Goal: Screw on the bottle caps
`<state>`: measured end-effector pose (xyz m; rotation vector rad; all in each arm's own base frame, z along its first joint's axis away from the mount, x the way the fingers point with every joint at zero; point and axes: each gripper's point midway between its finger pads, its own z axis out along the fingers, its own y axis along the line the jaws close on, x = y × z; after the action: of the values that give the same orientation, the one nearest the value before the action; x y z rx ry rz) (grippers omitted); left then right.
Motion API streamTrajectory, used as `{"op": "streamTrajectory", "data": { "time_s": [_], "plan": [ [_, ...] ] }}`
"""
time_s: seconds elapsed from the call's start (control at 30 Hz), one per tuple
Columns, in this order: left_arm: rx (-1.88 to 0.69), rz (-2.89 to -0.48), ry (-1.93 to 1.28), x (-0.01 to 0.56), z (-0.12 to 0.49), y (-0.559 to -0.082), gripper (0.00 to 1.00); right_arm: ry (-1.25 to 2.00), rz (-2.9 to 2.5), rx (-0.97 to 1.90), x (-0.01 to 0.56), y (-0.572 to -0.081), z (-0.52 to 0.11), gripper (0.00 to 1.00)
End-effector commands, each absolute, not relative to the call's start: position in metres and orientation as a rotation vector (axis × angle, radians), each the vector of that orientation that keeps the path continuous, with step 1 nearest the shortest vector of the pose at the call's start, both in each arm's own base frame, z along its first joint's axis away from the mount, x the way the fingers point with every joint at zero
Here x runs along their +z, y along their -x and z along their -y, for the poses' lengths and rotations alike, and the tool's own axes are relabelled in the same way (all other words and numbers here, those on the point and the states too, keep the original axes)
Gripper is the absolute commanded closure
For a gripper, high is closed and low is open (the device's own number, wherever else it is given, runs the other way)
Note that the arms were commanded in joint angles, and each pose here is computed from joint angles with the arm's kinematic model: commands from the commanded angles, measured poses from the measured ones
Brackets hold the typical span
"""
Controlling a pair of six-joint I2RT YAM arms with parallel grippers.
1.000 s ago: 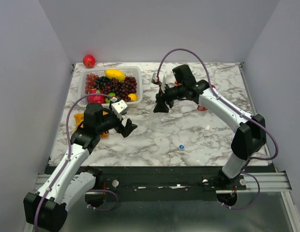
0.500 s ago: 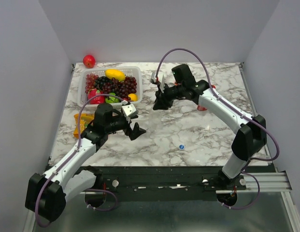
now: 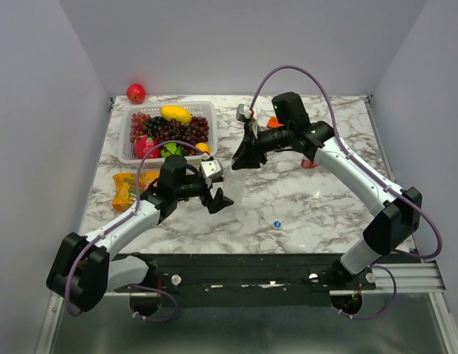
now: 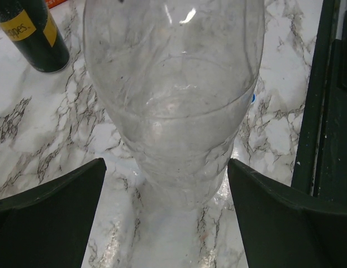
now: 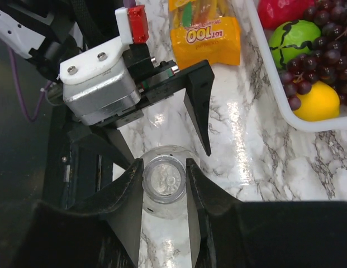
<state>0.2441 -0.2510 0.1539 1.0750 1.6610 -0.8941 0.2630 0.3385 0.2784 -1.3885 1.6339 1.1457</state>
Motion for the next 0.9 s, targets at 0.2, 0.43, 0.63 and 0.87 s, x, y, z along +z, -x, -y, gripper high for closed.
{"op": "streamTrajectory", "data": {
  "time_s": [0.2, 0.43, 0.63, 0.87],
  "plan": [
    [-1.073, -1.465, -1.188, 0.186, 0.279, -0.222, 0.10, 1.398, -1.562, 1.292, 0.300, -0.239, -0.347, 0.83],
    [-1.168, -1.443, -1.248, 0.190, 0.286, -0.199, 0.06, 1.386, -1.551, 1.284, 0.307, -0.244, -0.349, 0.83],
    [-1.136, -1.461, -1.288, 0.176, 0.284, -0.193, 0.21, 1.386, -1.543, 1.301, 0.310, -0.242, -0.350, 0.83],
    [-1.121, -1.524, -1.130, 0.176, 0.283, -0.204, 0.11, 1.366, -1.553, 1.361, 0.316, -0.233, -0.350, 0.83]
  ]
}}
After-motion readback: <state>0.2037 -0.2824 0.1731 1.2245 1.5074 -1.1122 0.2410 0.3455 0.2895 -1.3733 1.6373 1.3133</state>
